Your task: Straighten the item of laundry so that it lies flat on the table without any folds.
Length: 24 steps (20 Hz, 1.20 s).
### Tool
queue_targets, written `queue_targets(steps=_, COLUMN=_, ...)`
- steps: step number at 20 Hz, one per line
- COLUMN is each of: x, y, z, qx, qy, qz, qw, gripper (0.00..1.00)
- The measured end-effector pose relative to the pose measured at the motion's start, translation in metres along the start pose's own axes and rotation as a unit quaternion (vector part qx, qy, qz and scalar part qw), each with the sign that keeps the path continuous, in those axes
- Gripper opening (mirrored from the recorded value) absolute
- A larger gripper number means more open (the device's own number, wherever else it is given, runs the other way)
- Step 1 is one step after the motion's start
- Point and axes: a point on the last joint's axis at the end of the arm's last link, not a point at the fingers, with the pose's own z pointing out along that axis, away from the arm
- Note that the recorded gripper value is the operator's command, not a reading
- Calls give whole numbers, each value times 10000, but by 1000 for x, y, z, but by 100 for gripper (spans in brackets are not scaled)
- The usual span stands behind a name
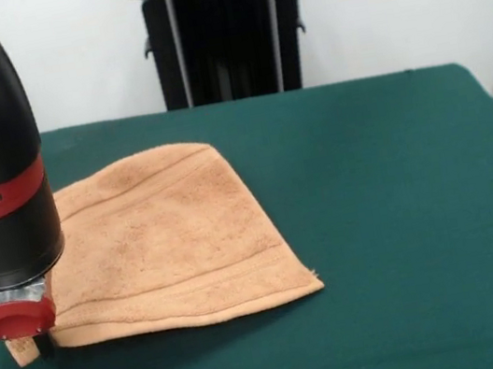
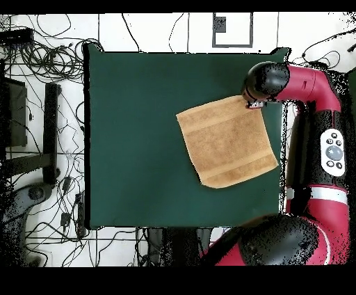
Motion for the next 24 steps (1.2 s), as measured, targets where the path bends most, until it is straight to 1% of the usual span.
queue_targets(steps=1, x=-1, y=-2, z=-2, qx=37, qy=-26, qz=-19, qw=10000, gripper=0)
queue_targets(steps=4, x=-6, y=-9, z=-7, qx=206, qy=-124, qz=-217, qw=9995, gripper=0)
queue_targets(steps=5, x=-6, y=-10, z=-7, qx=222, qy=-131, qz=-243, qw=9994, gripper=0)
queue_targets(steps=8, x=-9, y=-14, z=-9, qx=323, qy=-160, qz=-484, qw=9982, gripper=0)
queue_targets(steps=10, x=-9, y=-15, z=-9, qx=362, qy=-156, qz=-587, qw=9975, gripper=0)
queue_targets(steps=12, x=-9, y=-15, z=-8, qx=384, qy=-151, qz=-617, qw=9972, gripper=0)
queue_targets(steps=13, x=-11, y=-14, z=-7, qx=409, qy=-178, qz=-622, qw=9971, gripper=100)
queue_targets(steps=24, x=-15, y=-14, z=-9, qx=421, qy=-290, qz=-587, qw=9970, gripper=100)
